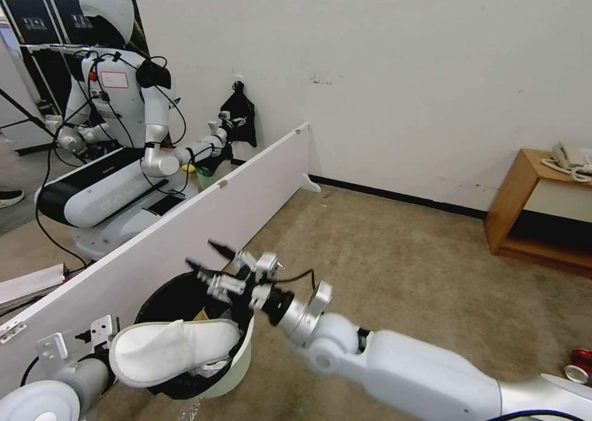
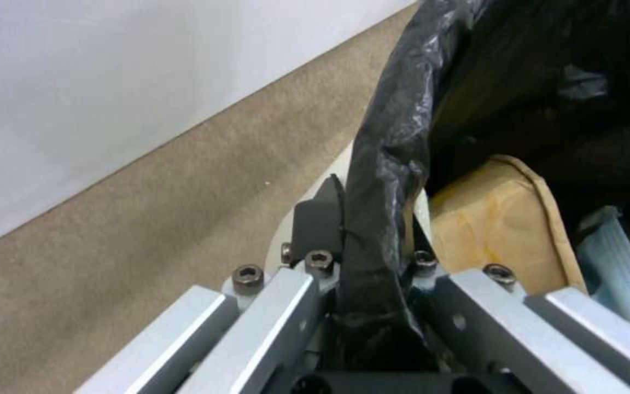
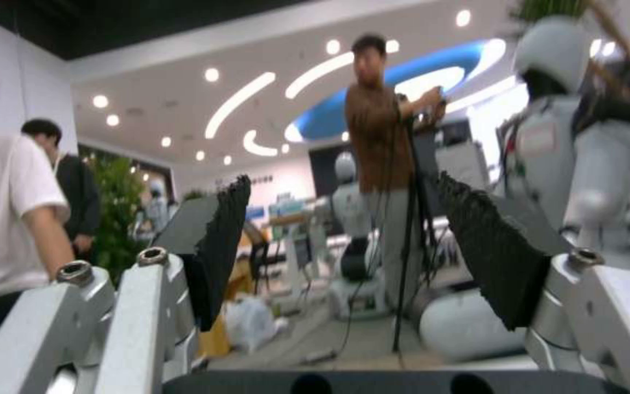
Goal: Pick up the trash bin, then pick up the garbage from the floor and place it into the trash bin.
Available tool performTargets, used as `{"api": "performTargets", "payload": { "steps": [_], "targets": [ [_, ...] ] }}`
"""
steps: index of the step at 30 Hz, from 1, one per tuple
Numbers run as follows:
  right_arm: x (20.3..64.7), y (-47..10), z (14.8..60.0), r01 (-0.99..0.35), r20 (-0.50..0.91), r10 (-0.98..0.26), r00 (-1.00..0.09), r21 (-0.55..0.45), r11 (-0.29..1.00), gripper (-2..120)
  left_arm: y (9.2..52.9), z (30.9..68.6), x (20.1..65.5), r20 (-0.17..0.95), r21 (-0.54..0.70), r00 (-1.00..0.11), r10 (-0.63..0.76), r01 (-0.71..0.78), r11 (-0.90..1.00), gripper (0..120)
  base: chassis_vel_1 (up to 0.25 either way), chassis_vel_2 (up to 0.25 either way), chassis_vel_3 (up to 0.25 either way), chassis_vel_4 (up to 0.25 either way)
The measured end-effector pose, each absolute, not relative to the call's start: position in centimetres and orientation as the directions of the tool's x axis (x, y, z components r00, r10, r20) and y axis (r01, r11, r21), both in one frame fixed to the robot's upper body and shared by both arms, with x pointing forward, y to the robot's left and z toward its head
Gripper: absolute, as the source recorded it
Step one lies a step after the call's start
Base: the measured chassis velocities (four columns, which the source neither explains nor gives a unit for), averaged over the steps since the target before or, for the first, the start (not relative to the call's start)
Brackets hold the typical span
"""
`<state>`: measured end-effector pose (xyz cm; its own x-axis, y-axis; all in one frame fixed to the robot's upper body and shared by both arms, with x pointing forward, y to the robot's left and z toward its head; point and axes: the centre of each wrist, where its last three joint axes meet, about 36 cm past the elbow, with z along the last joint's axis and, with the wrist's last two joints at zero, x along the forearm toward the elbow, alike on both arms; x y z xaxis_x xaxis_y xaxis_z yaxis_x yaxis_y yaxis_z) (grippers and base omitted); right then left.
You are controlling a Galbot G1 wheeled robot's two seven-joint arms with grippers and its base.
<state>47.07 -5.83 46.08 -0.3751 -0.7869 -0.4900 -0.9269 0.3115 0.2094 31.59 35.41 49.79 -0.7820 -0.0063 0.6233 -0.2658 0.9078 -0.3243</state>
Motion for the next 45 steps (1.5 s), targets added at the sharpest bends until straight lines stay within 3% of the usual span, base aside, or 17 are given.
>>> {"api": "performTargets", "payload": {
  "steps": [8, 14, 17, 20, 22, 26, 27, 32, 34, 45],
  "targets": [
    [48.7, -8.4, 51.3, -0.909, -0.572, -0.712, -0.407, 0.177, 0.377, 68, 35.6, 49.9, 31.5, 0.621, -0.319, -0.784, -0.015, -0.27, 0.909, 1, 0.0, 0.0, 0.0, 0.0],
    [51.4, -13.6, 55.5, -0.818, -0.612, -0.592, -0.525, 0.171, 0.549, 68, 35.7, 50.1, 31.2, 0.617, -0.314, -0.787, -0.02, -0.269, 0.91, 1, 0.0, 0.0, 0.0, 0.0],
    [53.5, -22.6, 58.0, -0.619, -0.619, -0.414, -0.668, 0.152, 0.771, 76, 35.8, 50.5, 31.1, 0.608, -0.313, -0.794, -0.025, -0.268, 0.911, 1, 0.0, 0.0, 0.0, 0.0],
    [53.8, -25.8, 58.8, -0.541, -0.626, -0.35, -0.697, 0.138, 0.83, 79, 35.8, 50.6, 31.0, 0.604, -0.313, -0.796, -0.027, -0.268, 0.911, 1, 0.0, 0.0, 0.0, 0.0],
    [53.3, -32.0, 60.7, -0.37, -0.648, -0.213, -0.731, 0.115, 0.922, 91, 35.7, 50.9, 30.3, 0.595, -0.312, -0.803, -0.038, -0.274, 0.91, 1, 0.0, 0.0, 0.0, 0.0],
    [52.3, -35.6, 61.6, -0.243, -0.658, -0.13, -0.742, 0.083, 0.966, 95, 35.5, 51.2, 29.7, 0.585, -0.303, -0.81, -0.051, -0.277, 0.912, 1, 0.0, 0.0, 0.0, 0.0],
    [51.2, -37.9, 61.9, -0.148, -0.666, -0.077, -0.742, 0.05, 0.988, 96, 35.3, 51.2, 29.5, 0.58, -0.3, -0.812, -0.057, -0.278, 0.912, 1, 0.0, 0.0, 0.0, 0.0],
    [48.3, -41.6, 59.2, 0.032, -0.627, 0.011, -0.779, -0.021, 0.999, 96, 34.9, 51.4, 28.9, 0.57, -0.302, -0.82, -0.057, -0.273, 0.913, 1, 0.0, 0.0, 0.0, 0.0],
    [45.3, -44.7, 57.9, 0.16, -0.615, 0.078, -0.785, -0.081, 0.984, 99, 34.7, 51.4, 29.0, 0.564, -0.306, -0.824, -0.052, -0.267, 0.914, 1, 0.0, 0.0, 0.0, 0.0],
    [37.2, -47.4, 53.1, 0.326, -0.532, 0.166, -0.83, -0.222, 0.919, 99, 34.1, 50.9, 29.0, 0.563, -0.303, -0.826, -0.035, -0.245, 0.921, 1, 0.0, 0.0, 0.0, 0.0]
  ]
}}
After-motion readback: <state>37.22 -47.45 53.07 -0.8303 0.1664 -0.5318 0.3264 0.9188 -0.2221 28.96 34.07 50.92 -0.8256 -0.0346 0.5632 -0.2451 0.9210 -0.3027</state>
